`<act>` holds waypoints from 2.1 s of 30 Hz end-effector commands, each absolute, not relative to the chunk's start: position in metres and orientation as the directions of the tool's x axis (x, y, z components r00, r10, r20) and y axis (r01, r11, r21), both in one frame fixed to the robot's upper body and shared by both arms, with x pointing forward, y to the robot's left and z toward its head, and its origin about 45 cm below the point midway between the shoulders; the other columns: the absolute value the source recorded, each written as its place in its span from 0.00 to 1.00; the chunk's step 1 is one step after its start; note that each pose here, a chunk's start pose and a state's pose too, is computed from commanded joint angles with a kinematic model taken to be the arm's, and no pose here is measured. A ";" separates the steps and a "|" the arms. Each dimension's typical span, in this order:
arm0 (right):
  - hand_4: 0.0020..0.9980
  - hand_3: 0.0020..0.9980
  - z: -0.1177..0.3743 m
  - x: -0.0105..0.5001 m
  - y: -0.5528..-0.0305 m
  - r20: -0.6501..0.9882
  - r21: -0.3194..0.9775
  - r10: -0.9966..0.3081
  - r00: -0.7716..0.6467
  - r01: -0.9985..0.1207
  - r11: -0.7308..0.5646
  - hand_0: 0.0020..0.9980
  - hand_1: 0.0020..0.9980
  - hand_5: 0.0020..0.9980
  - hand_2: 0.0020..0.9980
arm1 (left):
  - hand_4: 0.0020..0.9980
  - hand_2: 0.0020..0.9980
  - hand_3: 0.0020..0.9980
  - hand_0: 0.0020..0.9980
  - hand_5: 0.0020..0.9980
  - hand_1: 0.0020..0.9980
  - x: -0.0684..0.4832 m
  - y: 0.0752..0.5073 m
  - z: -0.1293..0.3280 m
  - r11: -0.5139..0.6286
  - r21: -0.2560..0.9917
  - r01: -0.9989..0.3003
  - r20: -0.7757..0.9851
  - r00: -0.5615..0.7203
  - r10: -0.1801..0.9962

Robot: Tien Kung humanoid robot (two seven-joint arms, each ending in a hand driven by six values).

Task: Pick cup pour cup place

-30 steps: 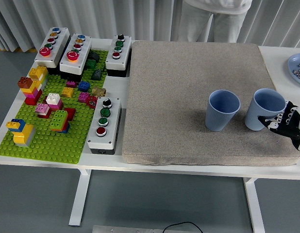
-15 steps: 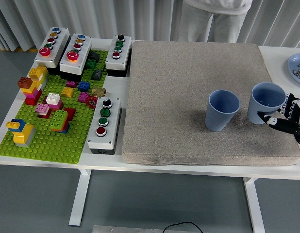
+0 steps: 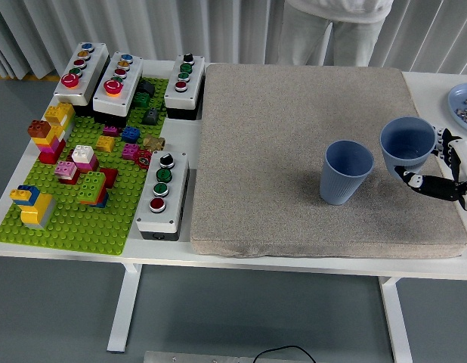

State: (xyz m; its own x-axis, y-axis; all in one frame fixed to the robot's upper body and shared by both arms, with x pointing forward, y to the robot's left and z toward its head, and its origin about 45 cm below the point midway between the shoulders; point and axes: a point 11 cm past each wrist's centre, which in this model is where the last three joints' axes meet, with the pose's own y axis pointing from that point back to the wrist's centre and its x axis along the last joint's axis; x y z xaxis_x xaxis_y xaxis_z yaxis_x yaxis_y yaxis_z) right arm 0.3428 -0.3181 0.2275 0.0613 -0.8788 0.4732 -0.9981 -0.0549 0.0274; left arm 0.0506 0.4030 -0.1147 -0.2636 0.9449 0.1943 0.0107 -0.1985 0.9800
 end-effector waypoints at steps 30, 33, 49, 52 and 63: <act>0.71 0.77 0.254 0.343 -0.298 0.770 -0.125 -0.638 -0.021 -0.985 -0.119 0.84 0.76 0.08 0.71 | 0.50 0.82 0.66 0.73 0.92 0.76 0.047 0.405 -0.114 -0.202 0.979 0.017 0.200 -0.260 0.945; 0.71 0.77 0.256 0.343 -0.296 0.786 -0.131 -0.618 -0.022 -0.983 -0.132 0.84 0.76 0.08 0.71 | 0.50 0.82 0.66 0.73 0.92 0.76 0.048 0.405 -0.114 -0.203 0.979 0.015 0.199 -0.261 0.945; 0.70 0.76 0.266 0.350 -0.291 0.860 -0.162 -0.509 -0.044 -0.968 -0.191 0.85 0.76 0.06 0.71 | 0.50 0.82 0.66 0.73 0.92 0.76 0.051 0.406 -0.114 -0.205 0.979 0.009 0.200 -0.263 0.944; 0.70 0.76 0.268 0.351 -0.291 0.873 -0.168 -0.485 -0.047 -0.964 -0.207 0.85 0.76 0.06 0.71 | 0.50 0.82 0.66 0.73 0.92 0.76 0.052 0.406 -0.114 -0.205 0.979 0.008 0.200 -0.263 0.944; 0.70 0.75 0.271 0.352 -0.291 0.902 -0.170 -0.428 -0.058 -0.959 -0.228 0.86 0.76 0.05 0.70 | 0.50 0.82 0.66 0.73 0.92 0.76 0.052 0.406 -0.114 -0.205 0.979 0.007 0.199 -0.263 0.944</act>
State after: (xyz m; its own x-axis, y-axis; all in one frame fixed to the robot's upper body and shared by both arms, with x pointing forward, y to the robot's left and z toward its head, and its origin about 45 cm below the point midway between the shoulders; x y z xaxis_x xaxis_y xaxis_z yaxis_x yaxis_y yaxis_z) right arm 0.3516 -0.2914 0.2711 -0.0577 -0.4285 0.9017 -0.9587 -0.2282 -0.1698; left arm 0.0517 0.4065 -0.1135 -0.2633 0.9439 0.1995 0.0072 -0.2049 0.9788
